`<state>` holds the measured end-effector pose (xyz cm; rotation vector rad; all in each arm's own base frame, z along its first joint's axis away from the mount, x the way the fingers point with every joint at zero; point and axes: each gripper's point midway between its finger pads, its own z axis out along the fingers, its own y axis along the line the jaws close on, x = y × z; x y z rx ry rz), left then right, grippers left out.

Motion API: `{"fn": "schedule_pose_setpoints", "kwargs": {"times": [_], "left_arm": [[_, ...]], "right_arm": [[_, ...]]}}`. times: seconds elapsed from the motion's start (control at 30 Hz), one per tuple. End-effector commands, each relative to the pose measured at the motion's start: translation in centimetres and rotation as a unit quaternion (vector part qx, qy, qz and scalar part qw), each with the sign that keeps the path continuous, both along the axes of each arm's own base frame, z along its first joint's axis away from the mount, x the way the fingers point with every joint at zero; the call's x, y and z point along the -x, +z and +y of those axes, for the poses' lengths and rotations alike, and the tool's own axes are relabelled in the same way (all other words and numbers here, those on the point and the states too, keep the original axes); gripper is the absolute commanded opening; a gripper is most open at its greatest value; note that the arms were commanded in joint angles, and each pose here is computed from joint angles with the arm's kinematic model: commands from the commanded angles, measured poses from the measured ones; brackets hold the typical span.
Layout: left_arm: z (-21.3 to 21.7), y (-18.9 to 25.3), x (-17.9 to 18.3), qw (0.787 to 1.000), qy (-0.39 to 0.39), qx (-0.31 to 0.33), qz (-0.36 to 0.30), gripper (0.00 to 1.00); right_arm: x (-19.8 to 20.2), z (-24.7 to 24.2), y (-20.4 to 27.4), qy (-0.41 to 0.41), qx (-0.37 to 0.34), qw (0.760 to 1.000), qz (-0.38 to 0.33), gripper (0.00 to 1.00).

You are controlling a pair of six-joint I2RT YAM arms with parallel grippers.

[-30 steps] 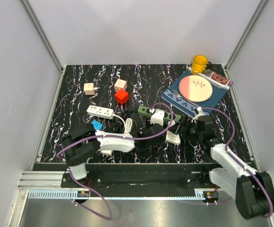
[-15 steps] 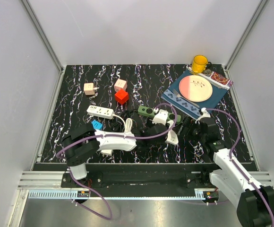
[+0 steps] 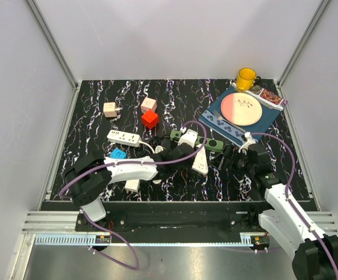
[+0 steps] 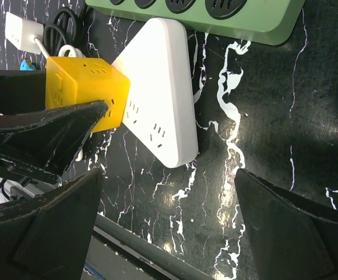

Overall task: Insert the plug
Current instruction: Insert the plug into the socket.

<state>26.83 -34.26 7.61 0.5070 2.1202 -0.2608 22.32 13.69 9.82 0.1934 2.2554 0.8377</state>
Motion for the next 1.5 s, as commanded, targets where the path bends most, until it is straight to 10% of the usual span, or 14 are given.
{"fn": "schedule_pose_setpoints", "kwargs": {"times": [0.0, 0.4, 0.87, 1.47], "left_arm": [[3.5, -3.2, 1.9, 0.994, -0.015, -0.096, 0.059, 0.46], [2.1, 1.9, 0.8, 0.997, -0.003, -0.047, 0.059, 0.87], [1.5, 5.3, 1.3, 0.991, -0.041, 0.041, 0.123, 0.81], [1.3, 3.8, 0.9, 0.985, -0.067, 0.001, 0.156, 0.77]], "right_arm": [[-0.5, 0.8, 2.3, 0.028, -0.004, 0.999, -0.026, 1.00], [-0.2, 0.7, 2.6, 0.039, 0.008, 0.999, -0.025, 1.00], [-1.0, 2.6, 1.1, 0.095, -0.008, 0.995, 0.026, 0.96], [-2.1, 4.8, -2.4, 0.141, -0.048, 0.986, 0.071, 0.87]]}}
